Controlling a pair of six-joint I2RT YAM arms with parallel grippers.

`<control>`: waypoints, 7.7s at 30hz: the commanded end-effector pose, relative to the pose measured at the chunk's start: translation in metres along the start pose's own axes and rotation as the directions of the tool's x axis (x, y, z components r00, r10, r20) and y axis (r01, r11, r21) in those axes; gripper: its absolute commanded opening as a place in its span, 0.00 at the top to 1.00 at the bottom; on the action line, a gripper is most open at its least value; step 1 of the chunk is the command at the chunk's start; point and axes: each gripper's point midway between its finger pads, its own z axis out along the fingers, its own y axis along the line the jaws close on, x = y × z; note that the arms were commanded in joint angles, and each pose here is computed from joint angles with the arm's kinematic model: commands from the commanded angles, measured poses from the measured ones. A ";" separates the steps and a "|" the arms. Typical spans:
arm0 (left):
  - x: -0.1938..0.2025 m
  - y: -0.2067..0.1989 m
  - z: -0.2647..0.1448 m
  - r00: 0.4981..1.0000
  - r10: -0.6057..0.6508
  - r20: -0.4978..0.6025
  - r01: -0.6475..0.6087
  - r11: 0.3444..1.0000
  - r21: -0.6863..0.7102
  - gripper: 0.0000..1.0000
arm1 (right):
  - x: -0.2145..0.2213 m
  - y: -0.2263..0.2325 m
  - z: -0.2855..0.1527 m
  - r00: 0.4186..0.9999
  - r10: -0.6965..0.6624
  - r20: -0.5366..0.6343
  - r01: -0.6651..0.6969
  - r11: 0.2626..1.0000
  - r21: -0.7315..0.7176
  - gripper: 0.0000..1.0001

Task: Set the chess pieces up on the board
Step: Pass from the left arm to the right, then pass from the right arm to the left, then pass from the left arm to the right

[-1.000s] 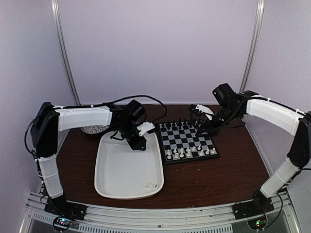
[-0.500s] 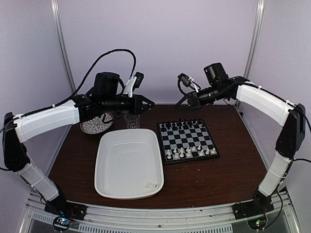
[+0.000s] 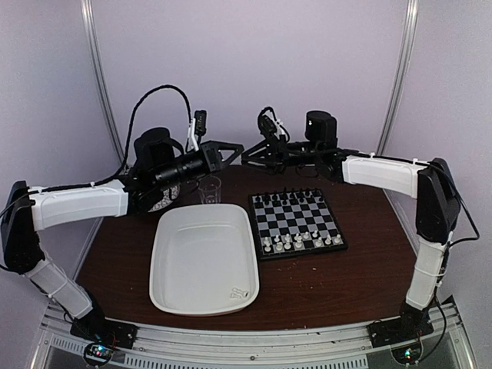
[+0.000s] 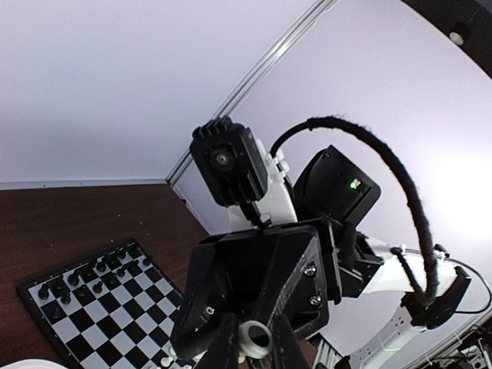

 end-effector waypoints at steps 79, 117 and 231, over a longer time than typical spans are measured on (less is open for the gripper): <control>-0.001 0.022 -0.093 0.964 0.260 -0.053 -0.265 0.924 -0.275 0.43 | 0.132 -0.138 -0.274 -0.194 0.456 -0.869 0.900 0.436 0.028 0.99; 0.107 0.018 -0.033 0.926 -0.085 -0.368 0.116 0.991 0.062 0.41 | 0.128 -0.006 -0.082 0.260 -0.247 -0.933 0.780 0.624 0.053 0.98; 0.092 -0.029 0.025 0.925 -0.160 -0.345 0.291 0.881 0.372 0.92 | 0.078 0.034 -0.062 0.911 -0.182 -0.370 0.203 0.979 0.018 0.68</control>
